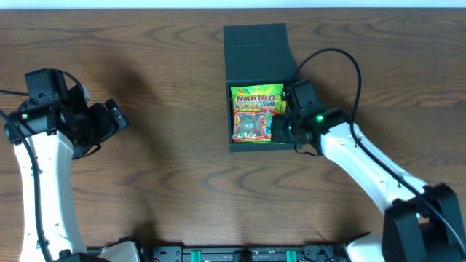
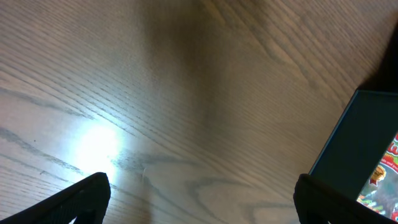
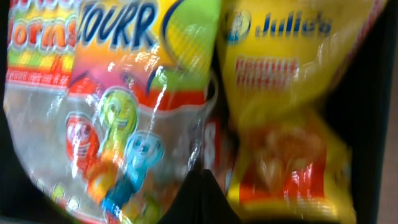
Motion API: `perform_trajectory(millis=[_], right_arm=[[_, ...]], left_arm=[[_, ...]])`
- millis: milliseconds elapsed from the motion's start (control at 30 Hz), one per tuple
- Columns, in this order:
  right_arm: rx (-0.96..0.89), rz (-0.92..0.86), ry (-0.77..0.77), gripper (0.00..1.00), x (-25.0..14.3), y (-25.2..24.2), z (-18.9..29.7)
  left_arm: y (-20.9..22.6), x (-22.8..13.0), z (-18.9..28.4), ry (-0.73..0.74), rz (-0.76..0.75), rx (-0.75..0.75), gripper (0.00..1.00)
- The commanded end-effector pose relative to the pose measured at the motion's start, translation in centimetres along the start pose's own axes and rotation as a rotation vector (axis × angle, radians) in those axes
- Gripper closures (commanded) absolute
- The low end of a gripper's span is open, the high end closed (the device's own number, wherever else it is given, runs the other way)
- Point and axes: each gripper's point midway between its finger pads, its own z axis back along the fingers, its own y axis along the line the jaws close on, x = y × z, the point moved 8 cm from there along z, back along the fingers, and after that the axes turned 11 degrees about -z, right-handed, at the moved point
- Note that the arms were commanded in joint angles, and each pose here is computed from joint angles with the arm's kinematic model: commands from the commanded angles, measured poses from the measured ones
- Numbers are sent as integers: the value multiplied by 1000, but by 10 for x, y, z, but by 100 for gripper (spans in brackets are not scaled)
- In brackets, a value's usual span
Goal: Pack container
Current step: 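Push the Haribo bag down into the box with the right gripper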
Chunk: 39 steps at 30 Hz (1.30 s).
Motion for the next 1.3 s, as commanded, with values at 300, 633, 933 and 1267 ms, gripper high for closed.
perform_trajectory(millis=[300,633,933,1267], right_arm=[[90,15,141,98,-27,14,-13],[38,26,202,99,-32,7,-42],[124,47,98,98,-24,20,6],[290,125,84,98,-25,36,35]], left_arm=[[2,-1,-2,9,0,3,5],[2,-1,-2,9,0,3,5],[2,-1,-2,9,0,3,5],[2,-1,-2,9,0,3,5]])
